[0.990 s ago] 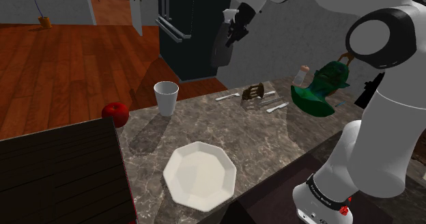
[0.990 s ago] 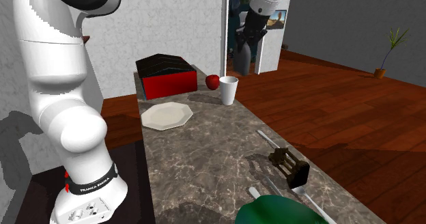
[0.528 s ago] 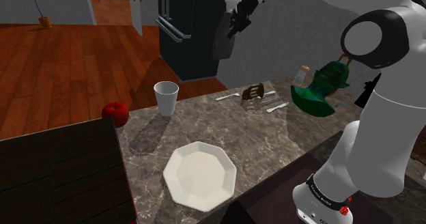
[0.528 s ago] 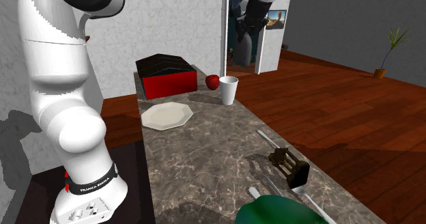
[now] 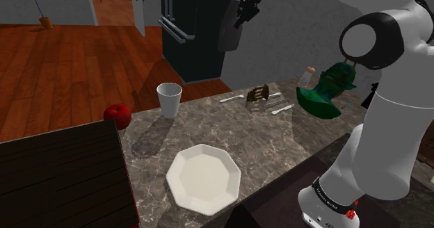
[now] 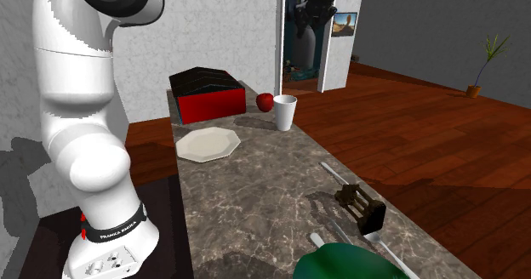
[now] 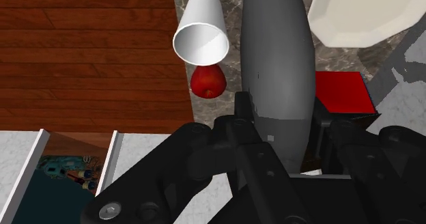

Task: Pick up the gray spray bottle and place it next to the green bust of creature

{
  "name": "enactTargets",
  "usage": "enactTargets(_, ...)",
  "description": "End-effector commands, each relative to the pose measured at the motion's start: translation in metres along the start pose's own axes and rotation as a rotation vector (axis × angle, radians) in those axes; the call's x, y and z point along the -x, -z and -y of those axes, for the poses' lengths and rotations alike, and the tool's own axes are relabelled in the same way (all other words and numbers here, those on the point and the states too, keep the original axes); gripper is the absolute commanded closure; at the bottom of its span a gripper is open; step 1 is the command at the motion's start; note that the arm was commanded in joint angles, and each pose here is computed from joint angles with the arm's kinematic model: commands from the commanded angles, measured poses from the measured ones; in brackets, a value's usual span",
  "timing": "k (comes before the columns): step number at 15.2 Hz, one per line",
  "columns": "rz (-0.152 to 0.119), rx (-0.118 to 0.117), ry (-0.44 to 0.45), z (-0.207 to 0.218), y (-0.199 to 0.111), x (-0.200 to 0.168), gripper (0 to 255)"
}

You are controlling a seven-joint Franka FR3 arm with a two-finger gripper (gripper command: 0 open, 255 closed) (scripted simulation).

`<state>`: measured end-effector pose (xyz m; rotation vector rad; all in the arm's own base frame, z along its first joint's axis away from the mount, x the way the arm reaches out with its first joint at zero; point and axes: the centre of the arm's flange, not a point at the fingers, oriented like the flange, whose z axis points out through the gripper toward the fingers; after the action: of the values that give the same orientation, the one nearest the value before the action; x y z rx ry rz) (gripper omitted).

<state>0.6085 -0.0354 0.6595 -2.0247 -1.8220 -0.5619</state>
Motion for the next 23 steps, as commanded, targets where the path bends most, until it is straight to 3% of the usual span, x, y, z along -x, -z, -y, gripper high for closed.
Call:
enactTargets(1, 0.000, -0.001, 0.000, -0.001, 0.009, -0.006, 255)
enactTargets(6, 0.000, -0.001, 0.000, -0.001, 0.031, -0.019, 255)
enactTargets(23, 0.000, -0.001, 0.000, 0.138, 0.122, 0.132, 255)
